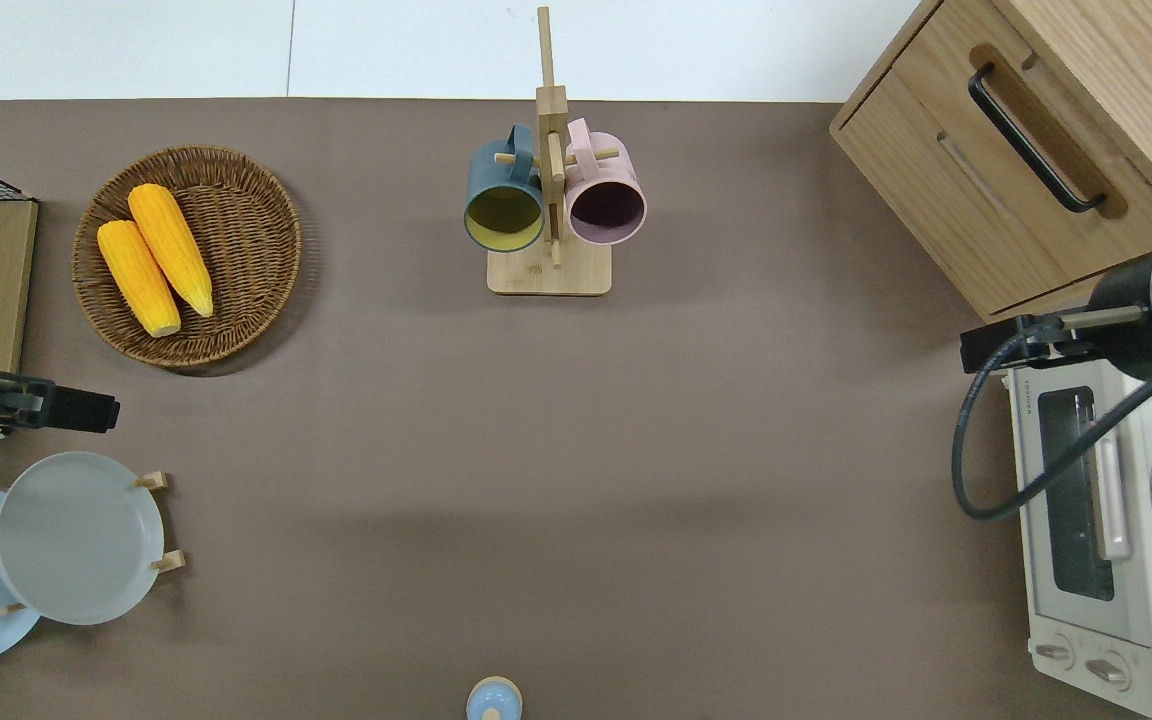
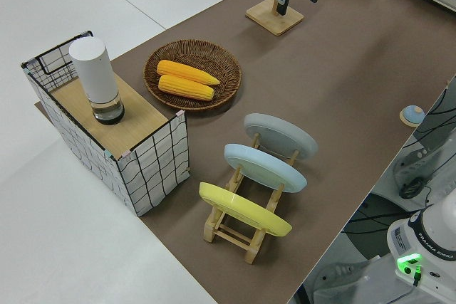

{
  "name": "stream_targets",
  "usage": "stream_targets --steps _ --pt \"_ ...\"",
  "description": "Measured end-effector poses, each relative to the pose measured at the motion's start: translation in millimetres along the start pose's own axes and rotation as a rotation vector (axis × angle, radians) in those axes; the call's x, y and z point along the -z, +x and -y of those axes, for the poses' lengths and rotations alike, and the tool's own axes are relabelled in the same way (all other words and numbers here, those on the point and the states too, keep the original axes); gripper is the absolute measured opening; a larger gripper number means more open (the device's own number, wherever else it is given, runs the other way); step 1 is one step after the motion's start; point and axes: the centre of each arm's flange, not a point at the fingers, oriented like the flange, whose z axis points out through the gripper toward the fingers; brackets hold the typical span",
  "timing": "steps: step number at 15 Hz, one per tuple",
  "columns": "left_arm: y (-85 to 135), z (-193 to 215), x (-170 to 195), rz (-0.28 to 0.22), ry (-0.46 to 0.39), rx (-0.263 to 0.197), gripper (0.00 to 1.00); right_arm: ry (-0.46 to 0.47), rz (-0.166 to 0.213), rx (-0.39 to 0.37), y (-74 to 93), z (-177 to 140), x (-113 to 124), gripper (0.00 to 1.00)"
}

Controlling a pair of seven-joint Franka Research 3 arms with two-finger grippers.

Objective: Pick gray plate from low plate rack and place it on table with left arm

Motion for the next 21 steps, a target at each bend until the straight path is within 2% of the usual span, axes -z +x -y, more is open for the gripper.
stream_targets --steps 21 --pt "-1.1 2.1 -6.1 0.008 -0.026 0.01 1.0 0.0 0.0 0.0 0.0 0.0 0.0 0.99"
